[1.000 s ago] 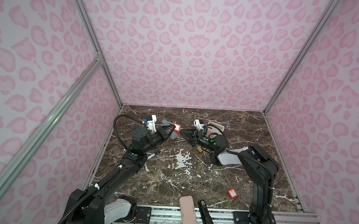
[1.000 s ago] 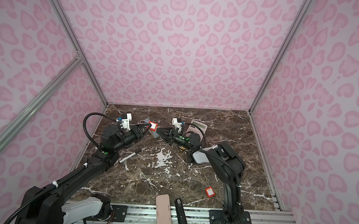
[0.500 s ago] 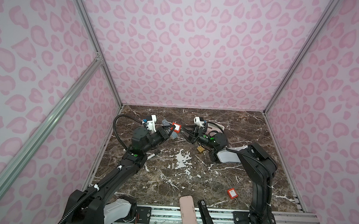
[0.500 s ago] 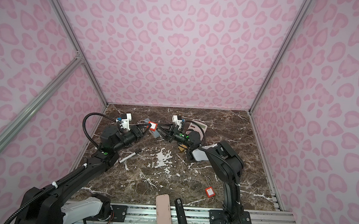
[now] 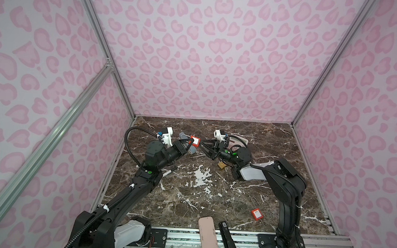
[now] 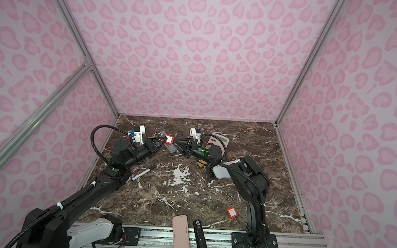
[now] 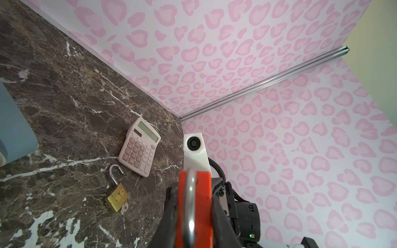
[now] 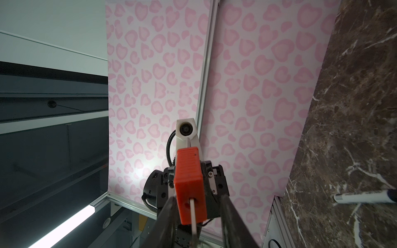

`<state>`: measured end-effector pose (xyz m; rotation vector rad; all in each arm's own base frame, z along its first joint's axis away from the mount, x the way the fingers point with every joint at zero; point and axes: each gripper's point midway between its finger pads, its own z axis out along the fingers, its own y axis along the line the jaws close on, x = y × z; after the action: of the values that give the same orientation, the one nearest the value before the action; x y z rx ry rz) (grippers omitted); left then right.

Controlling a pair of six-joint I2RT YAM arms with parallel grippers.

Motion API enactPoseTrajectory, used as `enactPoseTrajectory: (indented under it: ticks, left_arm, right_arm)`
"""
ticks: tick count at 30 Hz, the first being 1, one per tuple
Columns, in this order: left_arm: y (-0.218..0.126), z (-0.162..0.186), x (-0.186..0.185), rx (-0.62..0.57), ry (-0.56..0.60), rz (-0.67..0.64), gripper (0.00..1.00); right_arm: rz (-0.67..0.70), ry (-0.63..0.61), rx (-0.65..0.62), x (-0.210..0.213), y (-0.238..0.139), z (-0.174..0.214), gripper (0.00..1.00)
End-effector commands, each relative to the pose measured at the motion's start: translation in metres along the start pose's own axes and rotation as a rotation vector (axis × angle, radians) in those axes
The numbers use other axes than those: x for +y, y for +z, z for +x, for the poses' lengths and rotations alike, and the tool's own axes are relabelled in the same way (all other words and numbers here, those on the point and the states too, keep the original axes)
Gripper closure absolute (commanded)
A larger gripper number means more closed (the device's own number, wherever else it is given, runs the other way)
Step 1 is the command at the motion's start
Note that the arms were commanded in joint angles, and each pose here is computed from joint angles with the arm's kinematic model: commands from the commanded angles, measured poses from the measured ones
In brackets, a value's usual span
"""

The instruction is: Lock with the key

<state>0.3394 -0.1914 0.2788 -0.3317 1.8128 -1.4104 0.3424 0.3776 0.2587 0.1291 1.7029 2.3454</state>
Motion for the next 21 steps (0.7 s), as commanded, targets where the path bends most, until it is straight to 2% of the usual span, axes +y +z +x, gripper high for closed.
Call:
enactPoseTrajectory:
  ticks: [1,7,13,21]
  left_arm:
    - [-0.001,-0.004,-0.008,-0.018,0.020,0.033,0.85]
    - [-0.001,-0.004,-0.008,-0.018,0.018,0.032,0.85]
    - [-0.002,-0.005,-0.007,-0.026,0.005,0.028,0.85]
    - [-0.004,-0.008,0.015,-0.075,-0.098,-0.041,0.88]
  right_arm:
    - [-0.025,-0.027,0.013,0.007,-0.001,0.005,0.67]
    - [-0.027,-0.027,0.013,0.008,-0.001,0.004,0.79]
    - [-0.027,-0.029,0.013,0.008,-0.001,0.004,0.85]
    - [-0.024,-0.037,-0.001,0.006,-0.002,0.002,0.97]
